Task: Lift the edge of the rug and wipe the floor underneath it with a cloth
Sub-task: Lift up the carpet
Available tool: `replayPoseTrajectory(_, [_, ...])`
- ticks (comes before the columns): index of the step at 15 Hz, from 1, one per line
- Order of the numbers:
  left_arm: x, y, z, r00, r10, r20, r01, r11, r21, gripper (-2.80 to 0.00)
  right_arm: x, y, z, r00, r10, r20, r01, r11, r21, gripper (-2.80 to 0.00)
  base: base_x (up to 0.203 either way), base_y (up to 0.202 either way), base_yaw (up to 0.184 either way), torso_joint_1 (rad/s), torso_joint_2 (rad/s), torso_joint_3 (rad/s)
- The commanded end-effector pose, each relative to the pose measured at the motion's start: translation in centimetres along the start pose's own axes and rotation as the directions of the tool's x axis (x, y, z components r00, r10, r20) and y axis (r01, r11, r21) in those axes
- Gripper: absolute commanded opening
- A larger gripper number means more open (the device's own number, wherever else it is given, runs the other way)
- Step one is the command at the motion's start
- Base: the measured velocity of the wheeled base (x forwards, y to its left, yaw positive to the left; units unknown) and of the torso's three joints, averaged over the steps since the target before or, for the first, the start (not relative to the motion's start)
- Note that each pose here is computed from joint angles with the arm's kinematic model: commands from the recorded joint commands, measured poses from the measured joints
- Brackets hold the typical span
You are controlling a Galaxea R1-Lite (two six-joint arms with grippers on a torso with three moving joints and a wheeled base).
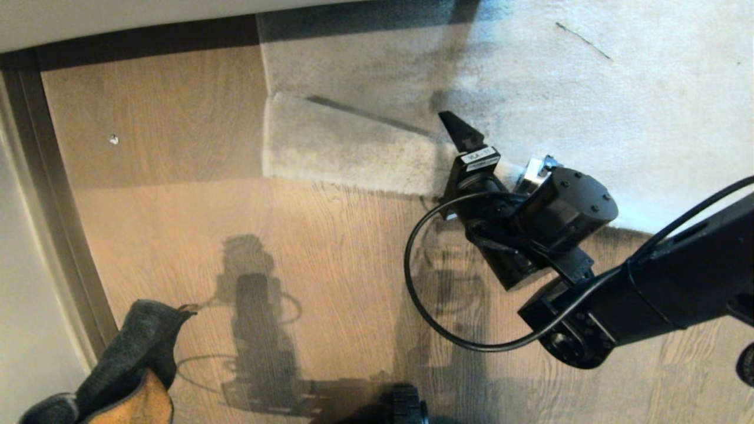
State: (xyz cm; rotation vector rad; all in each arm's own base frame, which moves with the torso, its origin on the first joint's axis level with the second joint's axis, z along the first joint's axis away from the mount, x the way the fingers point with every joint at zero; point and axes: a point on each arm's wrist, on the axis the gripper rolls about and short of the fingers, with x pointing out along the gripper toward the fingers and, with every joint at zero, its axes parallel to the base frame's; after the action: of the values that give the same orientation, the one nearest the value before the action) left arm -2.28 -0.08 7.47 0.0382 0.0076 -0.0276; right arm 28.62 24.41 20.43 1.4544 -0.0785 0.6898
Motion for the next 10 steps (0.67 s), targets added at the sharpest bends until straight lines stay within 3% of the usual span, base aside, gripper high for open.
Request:
replayPoseTrajectory(1, [0.00,0.00,0.00,1.000,0.000,0.000,0.000,1.000,0.000,-2.80,0.46,0.41,-0.13,0.998,0.058,0.013,-0.057,0.998,-0.009,0.00,0.000,0.000,0.000,0.000,0.00,0.000])
replayPoseTrajectory(10, [0.00,0.00,0.00,1.000,0.000,0.000,0.000,1.000,0.000,-2.80,0.79,1.04,0.10,0.996,0.081,0.024,-0.080,0.996,-0.035,0.00,0.000,0.000,0.000,0.000,0.00,0.000])
